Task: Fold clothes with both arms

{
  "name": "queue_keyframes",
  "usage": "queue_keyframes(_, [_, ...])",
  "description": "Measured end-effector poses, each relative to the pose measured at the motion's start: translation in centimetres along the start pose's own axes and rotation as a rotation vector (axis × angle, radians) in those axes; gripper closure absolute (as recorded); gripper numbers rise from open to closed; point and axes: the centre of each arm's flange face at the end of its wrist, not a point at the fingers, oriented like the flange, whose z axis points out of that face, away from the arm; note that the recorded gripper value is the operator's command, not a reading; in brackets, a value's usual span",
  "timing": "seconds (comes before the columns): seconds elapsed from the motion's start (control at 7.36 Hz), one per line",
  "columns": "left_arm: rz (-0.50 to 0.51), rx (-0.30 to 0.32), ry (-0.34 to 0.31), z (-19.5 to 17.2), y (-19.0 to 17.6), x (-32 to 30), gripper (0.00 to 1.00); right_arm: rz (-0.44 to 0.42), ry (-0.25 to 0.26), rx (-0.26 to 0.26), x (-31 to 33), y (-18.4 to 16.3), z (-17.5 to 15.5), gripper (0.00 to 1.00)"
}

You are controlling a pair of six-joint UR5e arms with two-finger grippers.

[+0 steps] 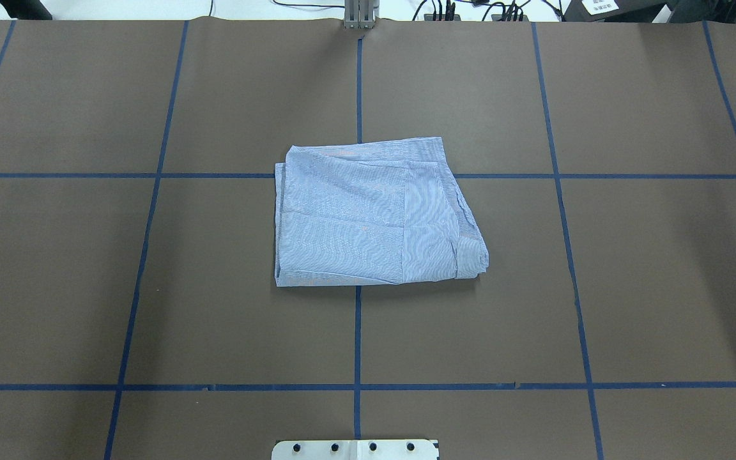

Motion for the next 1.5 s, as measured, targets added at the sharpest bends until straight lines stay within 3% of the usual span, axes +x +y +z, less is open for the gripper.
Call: queue_keyframes(1.5, [0.0, 0.0, 0.0, 0.0, 0.02, -0.01, 0.0, -0.007, -0.001, 0.01, 0.04, 0.22, 0.03, 0.0])
